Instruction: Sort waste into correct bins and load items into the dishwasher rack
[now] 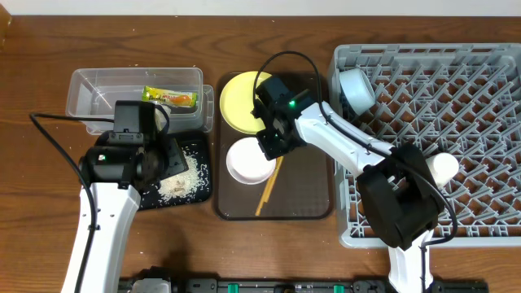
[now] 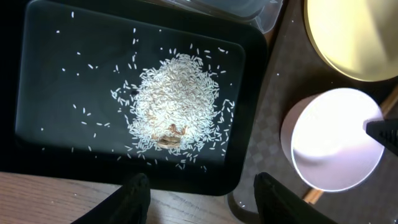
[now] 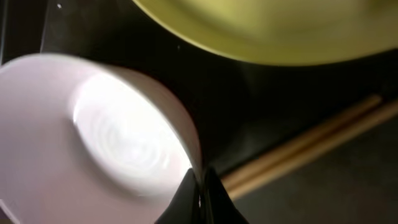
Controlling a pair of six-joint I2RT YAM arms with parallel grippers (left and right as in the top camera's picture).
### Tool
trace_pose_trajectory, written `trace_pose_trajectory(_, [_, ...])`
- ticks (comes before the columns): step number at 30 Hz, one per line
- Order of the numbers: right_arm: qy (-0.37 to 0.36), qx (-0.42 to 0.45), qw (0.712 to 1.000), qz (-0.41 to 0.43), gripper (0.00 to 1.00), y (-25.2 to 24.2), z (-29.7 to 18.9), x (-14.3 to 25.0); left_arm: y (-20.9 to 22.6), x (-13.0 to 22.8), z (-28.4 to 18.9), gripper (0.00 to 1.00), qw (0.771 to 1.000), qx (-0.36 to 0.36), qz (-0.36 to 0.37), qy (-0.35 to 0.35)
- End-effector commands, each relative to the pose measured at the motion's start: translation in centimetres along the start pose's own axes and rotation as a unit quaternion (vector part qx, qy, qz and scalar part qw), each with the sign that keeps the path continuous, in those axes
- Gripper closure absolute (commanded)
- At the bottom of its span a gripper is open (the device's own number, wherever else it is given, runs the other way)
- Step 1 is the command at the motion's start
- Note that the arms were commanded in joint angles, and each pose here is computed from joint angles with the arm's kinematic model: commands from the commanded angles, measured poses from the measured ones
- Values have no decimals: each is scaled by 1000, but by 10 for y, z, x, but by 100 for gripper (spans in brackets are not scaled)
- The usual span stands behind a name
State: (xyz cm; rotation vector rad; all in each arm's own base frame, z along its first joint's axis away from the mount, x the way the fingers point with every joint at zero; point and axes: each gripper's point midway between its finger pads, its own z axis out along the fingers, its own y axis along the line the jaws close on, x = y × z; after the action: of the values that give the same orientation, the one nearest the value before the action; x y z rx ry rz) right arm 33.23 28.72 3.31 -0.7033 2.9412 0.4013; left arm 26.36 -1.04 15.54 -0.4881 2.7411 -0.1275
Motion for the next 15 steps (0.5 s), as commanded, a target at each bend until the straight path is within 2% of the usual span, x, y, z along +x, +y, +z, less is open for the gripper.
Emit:
trace_pose_trajectory(1, [-10, 12, 1000, 6, 99, -7, -7, -4, 3, 2, 0, 43, 1000, -6, -1, -1])
trace_pose_trajectory(5, [-42, 32, 999, 14, 99, -21, -33, -19, 3, 2, 0, 43, 1000, -6, -1, -1])
trace_pose_trajectory(9, [-106, 50, 993, 11, 99, -39, -84, -40, 3, 1, 0, 43, 1000, -6, -1, -1])
trace_pose_trajectory(12, [-172, 116, 978, 38, 99, -76, -135, -53, 3, 1, 0, 43, 1000, -6, -1, -1])
trace_pose_trajectory(15, [-230, 212, 948, 59, 99, -122, -188, -58, 2, 0, 0, 43, 1000, -5, -1, -4])
